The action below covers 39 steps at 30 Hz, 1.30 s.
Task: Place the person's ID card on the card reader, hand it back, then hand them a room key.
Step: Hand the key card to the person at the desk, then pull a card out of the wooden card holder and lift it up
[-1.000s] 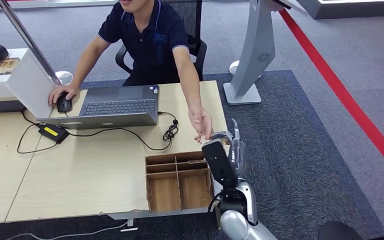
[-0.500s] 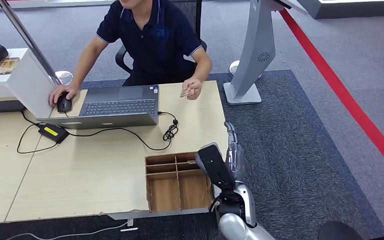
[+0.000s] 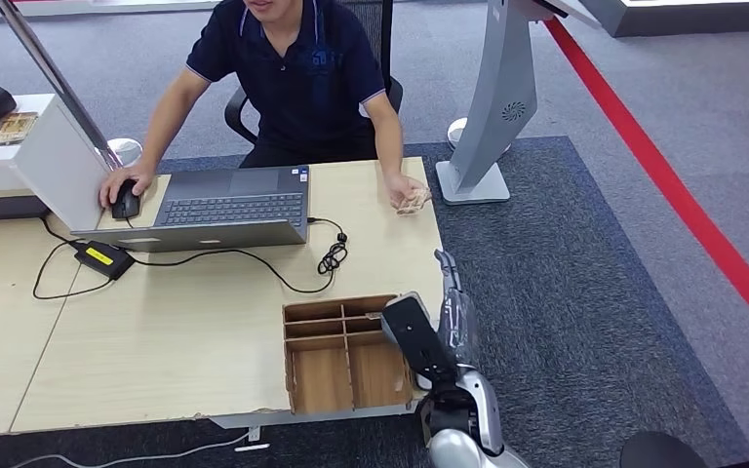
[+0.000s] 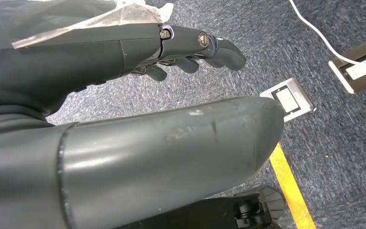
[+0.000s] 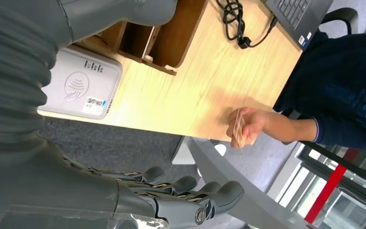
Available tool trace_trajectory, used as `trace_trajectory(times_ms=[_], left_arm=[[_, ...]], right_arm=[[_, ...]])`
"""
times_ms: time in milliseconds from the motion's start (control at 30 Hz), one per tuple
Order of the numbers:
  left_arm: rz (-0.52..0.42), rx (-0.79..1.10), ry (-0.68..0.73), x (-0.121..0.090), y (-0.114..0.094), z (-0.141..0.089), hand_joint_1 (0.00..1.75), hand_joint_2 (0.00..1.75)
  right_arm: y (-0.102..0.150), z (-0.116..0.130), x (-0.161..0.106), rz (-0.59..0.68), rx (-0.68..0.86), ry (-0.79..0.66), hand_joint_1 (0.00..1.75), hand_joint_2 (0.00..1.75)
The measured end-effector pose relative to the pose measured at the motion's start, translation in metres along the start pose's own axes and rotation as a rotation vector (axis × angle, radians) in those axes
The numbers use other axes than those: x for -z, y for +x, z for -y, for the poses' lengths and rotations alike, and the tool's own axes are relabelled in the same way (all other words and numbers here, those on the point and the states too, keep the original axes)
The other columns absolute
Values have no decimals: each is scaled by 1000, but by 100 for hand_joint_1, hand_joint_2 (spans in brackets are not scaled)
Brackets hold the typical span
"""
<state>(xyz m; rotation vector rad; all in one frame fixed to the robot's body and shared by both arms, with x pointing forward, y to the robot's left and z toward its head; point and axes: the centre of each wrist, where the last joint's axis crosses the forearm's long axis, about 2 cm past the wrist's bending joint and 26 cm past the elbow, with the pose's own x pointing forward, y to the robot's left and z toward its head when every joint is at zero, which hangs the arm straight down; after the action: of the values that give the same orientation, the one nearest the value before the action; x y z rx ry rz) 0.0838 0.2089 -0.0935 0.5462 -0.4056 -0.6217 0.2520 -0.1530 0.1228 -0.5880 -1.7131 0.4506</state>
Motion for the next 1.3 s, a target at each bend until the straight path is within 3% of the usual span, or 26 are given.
trace_trajectory(times_ms=[467,1033,1300], left_arm=[[0,8,1,0,0,0,0,0],[11,28,2,0,1,0,0,0],[-27,37,5,-1,8,0,0,0]], right_arm=[[0,-3,-5,64,-150,30,0,175],[2,-6,-8,77,-183,72,0,175],[3,-7,-5,81,-188,81,0,175]])
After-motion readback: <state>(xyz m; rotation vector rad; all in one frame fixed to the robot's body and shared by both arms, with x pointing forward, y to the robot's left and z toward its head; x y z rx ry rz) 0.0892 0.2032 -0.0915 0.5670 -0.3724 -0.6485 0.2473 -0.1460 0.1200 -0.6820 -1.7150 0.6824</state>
